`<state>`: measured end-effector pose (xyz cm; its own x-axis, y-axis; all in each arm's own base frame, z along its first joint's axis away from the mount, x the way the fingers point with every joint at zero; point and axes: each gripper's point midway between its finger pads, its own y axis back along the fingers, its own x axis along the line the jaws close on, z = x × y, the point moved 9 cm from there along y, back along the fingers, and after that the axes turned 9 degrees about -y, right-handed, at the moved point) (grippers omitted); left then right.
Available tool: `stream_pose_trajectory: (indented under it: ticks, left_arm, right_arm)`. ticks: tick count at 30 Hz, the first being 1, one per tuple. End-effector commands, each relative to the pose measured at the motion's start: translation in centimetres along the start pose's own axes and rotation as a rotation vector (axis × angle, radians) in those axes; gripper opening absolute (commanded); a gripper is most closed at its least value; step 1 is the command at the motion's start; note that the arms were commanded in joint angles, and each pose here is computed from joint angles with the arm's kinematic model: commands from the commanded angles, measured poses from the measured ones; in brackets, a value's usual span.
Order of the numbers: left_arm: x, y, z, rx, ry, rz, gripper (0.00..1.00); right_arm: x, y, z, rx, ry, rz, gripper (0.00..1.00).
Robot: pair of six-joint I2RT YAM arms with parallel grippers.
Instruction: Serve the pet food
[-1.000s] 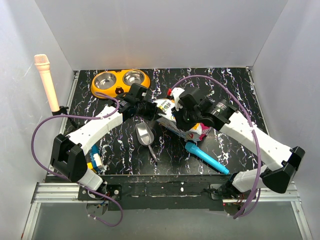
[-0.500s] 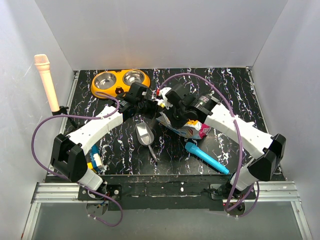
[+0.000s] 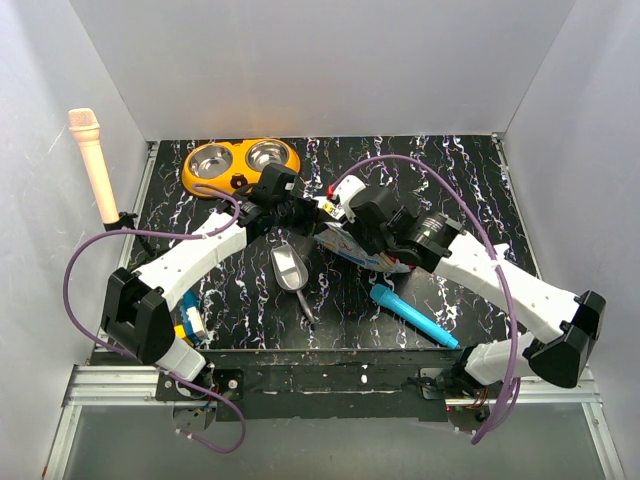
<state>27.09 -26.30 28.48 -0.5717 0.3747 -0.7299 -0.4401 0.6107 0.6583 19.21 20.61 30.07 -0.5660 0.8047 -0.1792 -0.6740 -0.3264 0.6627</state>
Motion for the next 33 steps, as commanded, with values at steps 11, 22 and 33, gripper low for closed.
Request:
stream_pose_trajectory:
  ticks: [11,22,33]
  left_arm:
    - [-4.3,4.4,-1.4,0.055,-0.014,-0.196,0.0]
    - [-4.7,5.0,-1.5,0.057,-0.018,-0.214,0.0]
    - [-4.6,6.2,-1.1,-0.04,-0.232,-0.233,0.43]
  right_arm:
    - [1.4,-0.9,1.7,0.015,0.109,0.201,0.41]
    - [0.5,-3.3,1.9,-0.025,0.161,-0.033,0.43]
    - [-0.4,-0.8,3.2,-0.144,0.04,-0.059,0.01]
